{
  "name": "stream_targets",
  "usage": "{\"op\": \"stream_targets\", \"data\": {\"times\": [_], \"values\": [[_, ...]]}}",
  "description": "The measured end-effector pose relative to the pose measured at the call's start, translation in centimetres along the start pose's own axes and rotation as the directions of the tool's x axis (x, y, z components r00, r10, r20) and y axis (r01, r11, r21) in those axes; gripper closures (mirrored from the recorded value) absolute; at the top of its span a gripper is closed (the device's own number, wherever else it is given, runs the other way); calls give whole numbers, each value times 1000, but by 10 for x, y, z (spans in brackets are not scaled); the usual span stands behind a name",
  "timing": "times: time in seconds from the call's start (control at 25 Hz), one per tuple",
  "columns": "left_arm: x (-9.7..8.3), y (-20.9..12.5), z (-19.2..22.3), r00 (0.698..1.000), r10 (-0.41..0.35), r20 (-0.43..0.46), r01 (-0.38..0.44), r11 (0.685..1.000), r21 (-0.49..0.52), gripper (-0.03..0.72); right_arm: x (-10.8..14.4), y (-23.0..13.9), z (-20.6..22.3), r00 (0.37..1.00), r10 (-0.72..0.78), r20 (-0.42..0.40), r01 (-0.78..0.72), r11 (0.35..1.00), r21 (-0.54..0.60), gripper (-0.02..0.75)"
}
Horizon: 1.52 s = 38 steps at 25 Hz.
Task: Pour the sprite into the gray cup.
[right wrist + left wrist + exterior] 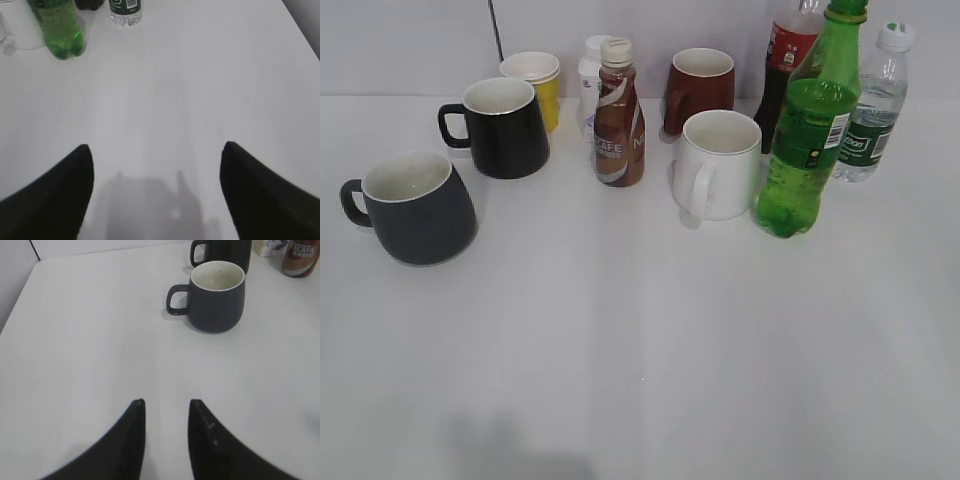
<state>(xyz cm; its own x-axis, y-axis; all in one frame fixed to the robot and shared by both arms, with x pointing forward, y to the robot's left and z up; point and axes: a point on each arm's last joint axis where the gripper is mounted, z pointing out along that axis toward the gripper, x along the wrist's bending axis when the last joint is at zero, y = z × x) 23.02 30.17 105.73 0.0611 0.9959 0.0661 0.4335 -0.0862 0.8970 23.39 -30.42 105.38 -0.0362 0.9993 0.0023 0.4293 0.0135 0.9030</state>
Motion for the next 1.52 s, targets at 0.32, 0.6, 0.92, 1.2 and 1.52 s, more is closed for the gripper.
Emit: {"op": "stream_targets", "data": {"times": [0.32,0.6,0.92,1.2,1.52], "values": [[0,0,0,1000,0,0,0,1000,0,454,0,0,0,1000,0,0,0,1000,0,150],[2,44,6,1000,-15,-8,12,942,-335,454,0,0,0,1000,0,0,0,1000,0,150],[5,72,91,999,5,-51,-33,812,-583,451,0,0,0,1000,0,0,0,1000,0,150],[3,52,177,1000,18,-24,-24,940,-341,449,0,0,0,1000,0,0,0,1000,0,150],[-1,11,254,1000,22,3,-22,987,-162,449,0,0,0,1000,-1,1,1,1000,0,150]]}}
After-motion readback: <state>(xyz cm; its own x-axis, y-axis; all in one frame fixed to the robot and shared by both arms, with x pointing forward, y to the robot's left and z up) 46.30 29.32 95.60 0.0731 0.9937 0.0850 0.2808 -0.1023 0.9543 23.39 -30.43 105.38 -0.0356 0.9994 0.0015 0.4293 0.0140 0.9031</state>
